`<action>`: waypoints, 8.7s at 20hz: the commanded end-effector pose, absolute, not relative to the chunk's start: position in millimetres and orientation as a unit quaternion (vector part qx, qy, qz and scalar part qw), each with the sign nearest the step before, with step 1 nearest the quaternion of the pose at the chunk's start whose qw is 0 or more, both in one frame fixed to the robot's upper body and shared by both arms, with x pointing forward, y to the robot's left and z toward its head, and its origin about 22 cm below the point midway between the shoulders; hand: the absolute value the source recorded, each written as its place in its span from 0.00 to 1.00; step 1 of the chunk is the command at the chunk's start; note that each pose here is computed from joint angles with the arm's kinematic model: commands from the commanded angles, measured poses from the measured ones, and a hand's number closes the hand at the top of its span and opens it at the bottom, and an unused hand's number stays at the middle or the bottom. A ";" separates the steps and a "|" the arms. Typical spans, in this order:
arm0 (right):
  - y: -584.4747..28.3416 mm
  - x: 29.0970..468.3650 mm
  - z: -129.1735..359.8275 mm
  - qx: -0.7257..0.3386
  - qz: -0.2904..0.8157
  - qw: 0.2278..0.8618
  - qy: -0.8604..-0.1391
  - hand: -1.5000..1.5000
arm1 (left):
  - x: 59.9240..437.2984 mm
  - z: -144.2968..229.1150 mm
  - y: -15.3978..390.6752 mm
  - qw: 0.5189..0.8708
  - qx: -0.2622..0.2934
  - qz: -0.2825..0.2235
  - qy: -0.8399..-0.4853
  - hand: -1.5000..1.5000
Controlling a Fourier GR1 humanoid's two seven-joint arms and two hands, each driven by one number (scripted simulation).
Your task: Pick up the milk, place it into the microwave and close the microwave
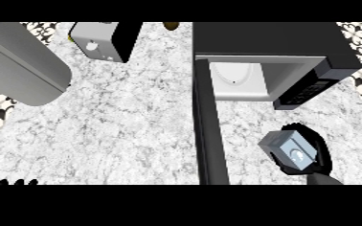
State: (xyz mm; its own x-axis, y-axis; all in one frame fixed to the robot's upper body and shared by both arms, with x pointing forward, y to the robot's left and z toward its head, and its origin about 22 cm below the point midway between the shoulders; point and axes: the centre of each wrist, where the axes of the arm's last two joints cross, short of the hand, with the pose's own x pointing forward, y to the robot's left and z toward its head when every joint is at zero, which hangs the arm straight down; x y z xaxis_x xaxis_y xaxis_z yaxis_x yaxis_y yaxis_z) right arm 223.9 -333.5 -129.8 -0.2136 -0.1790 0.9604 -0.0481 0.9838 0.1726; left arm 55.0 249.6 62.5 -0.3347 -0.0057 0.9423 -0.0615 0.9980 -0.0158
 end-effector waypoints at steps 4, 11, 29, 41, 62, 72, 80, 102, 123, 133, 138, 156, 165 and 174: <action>-296.4 239.4 -103.4 0.135 -0.011 0.586 -0.799 1.00 | 54.0 52.6 244.4 0.574 0.028 0.027 -0.818 0.00; -289.8 196.1 -67.7 0.133 0.023 0.600 -0.789 1.00 | 55.4 49.0 262.3 0.575 0.023 0.032 -0.817 0.00; -192.4 208.6 17.4 0.076 -0.015 0.576 -0.813 1.00 | 26.9 55.0 293.8 0.579 0.037 0.042 -0.813 0.00; -186.0 306.4 -0.3 -0.059 -0.028 0.627 -0.776 1.00 | 38.6 58.7 315.8 0.588 0.021 0.028 -0.808 0.00; -210.1 391.0 -34.0 -0.117 0.030 0.556 -0.822 1.00 | 52.2 43.4 336.1 0.591 0.017 0.027 -0.806 0.00; -192.8 421.1 2.7 -0.287 0.135 0.480 -0.818 1.00 | 61.3 32.5 321.1 0.588 0.005 0.024 -0.809 0.00; -195.5 420.6 -2.7 -0.359 0.101 0.498 -0.783 1.00 | 72.4 24.0 328.1 0.586 0.011 0.021 -0.810 0.00; -263.7 409.9 -11.1 -0.418 0.118 0.523 -0.734 1.00 | 94.3 23.3 326.9 0.596 -0.015 0.004 -0.803 0.00; -219.0 411.8 -17.3 -0.405 0.155 0.509 -0.744 0.00 | 115.3 11.7 332.4 0.589 -0.013 -0.002 -0.808 0.00; -216.9 409.9 -20.2 -0.382 0.139 0.516 -0.754 0.00 | 100.8 7.8 328.3 0.597 -0.012 0.003 -0.802 0.00; -238.2 403.1 -27.2 -0.371 0.136 0.520 -0.758 0.00 | 98.8 5.3 315.8 0.594 -0.010 -0.002 -0.804 0.00; -251.0 351.2 -88.3 -0.194 0.072 0.564 -0.799 0.00 | 77.7 23.0 299.9 0.601 -0.007 -0.014 -0.799 0.00; -224.8 301.7 -134.6 -0.024 0.051 0.597 -0.800 0.00 | 75.2 6.7 280.0 0.607 -0.118 -0.047 -0.785 0.00; -240.8 260.0 -144.3 -0.002 0.031 0.590 -0.807 0.00 | 95.8 18.5 267.6 0.601 -0.155 -0.111 -0.776 0.00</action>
